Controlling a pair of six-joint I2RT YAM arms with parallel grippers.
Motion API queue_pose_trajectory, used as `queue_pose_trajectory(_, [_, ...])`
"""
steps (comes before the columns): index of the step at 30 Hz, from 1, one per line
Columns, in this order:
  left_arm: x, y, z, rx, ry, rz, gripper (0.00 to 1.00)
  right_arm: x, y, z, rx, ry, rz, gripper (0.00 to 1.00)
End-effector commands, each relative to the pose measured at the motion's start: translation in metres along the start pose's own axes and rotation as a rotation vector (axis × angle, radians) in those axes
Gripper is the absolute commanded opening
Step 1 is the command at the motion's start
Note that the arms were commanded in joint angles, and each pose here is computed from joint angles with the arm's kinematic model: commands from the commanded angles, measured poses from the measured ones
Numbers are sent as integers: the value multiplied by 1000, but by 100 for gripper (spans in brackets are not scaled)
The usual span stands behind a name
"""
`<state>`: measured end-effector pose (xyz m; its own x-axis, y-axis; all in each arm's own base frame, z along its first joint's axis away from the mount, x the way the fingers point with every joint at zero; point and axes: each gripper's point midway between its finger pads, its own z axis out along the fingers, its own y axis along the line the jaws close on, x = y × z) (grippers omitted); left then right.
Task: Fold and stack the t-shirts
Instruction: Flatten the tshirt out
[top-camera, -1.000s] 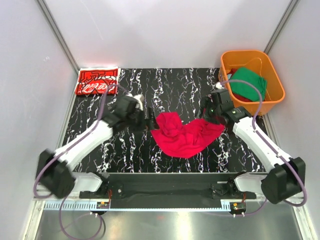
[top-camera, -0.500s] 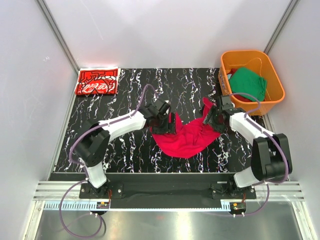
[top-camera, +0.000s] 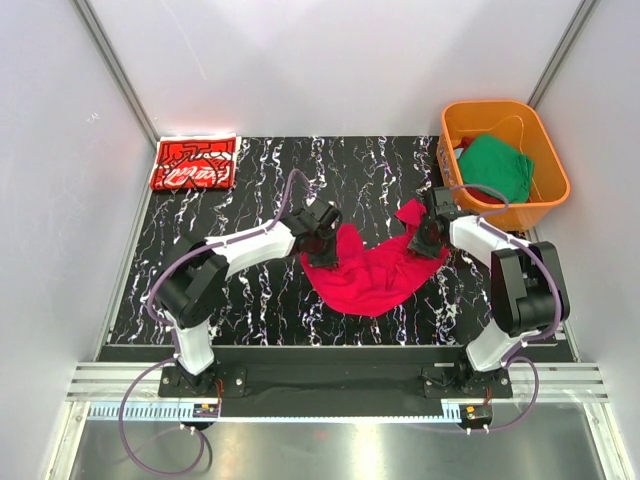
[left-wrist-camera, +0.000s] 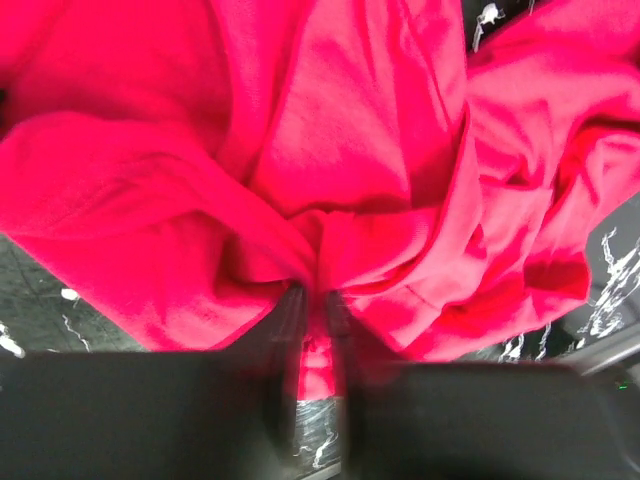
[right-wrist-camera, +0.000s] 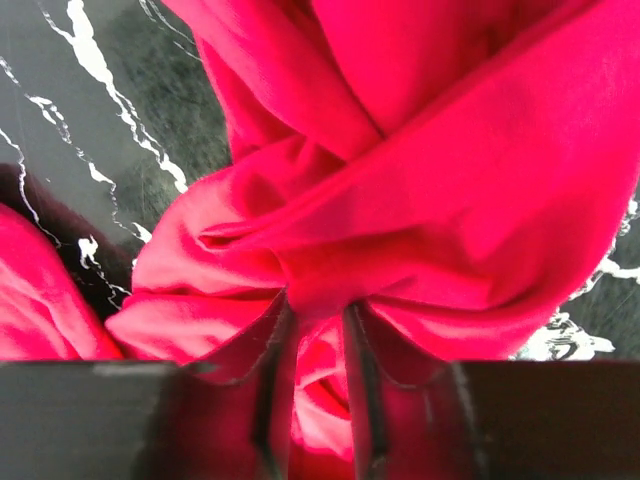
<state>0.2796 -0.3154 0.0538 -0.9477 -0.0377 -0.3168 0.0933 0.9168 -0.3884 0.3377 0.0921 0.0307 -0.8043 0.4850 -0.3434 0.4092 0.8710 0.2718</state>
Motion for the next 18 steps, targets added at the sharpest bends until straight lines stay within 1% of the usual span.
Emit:
queue_pose_trajectory(1, [-42,-2,-20,8,-149,-14,0,-29,18,-10,-43,-82,-9,18])
queue_pose_trajectory(3, [-51,3,-35,8,-182,-18,0,-36,20,-16,-40,-102,-29,5])
queue_pose_trajectory(4, [-67,13,-55,-10,-250,-36,0,-41,18,-19,-20,-122,-34,0])
queue_pose_trajectory(6, [-77,28,-77,-36,-299,-43,0,-54,21,-32,-15,-161,-51,0])
queue_pose_trajectory(7, [-94,39,-108,-36,-383,-68,0,-62,20,-38,1,-192,-55,0])
queue_pose_trajectory(8, [-95,52,-119,-58,-401,-64,0,-74,26,-51,-13,-232,-56,0])
queue_pose_trajectory(9, [-108,71,-139,-80,-456,-96,0,-81,29,-59,-17,-259,-69,0])
queue_pose_trajectory(10, [-115,77,-166,-67,-515,-102,0,-90,32,-68,-19,-293,-69,0])
queue_pose_trajectory(11, [-117,87,-182,-81,-540,-80,0,-105,42,-81,-42,-336,-72,0])
queue_pose_trajectory(12, [-127,104,-200,-100,-581,-103,0,-114,48,-89,-55,-361,-82,0])
queue_pose_trajectory(13, [-130,108,-224,-94,-633,-95,0,-123,54,-95,-66,-384,-87,0])
queue_pose_trajectory(14, [-139,117,-245,-106,-671,-72,0,-144,71,-115,-105,-439,-98,0])
queue_pose_trajectory(16, [-146,123,-273,-129,-723,-43,0,-163,88,-130,-143,-481,-108,0])
queue_pose_trajectory(17, [-149,122,-299,-147,-766,-16,0,-184,105,-158,-186,-541,-109,0])
queue_pose_trajectory(18, [-151,130,-312,-178,-794,-21,0,-192,114,-169,-210,-557,-113,0])
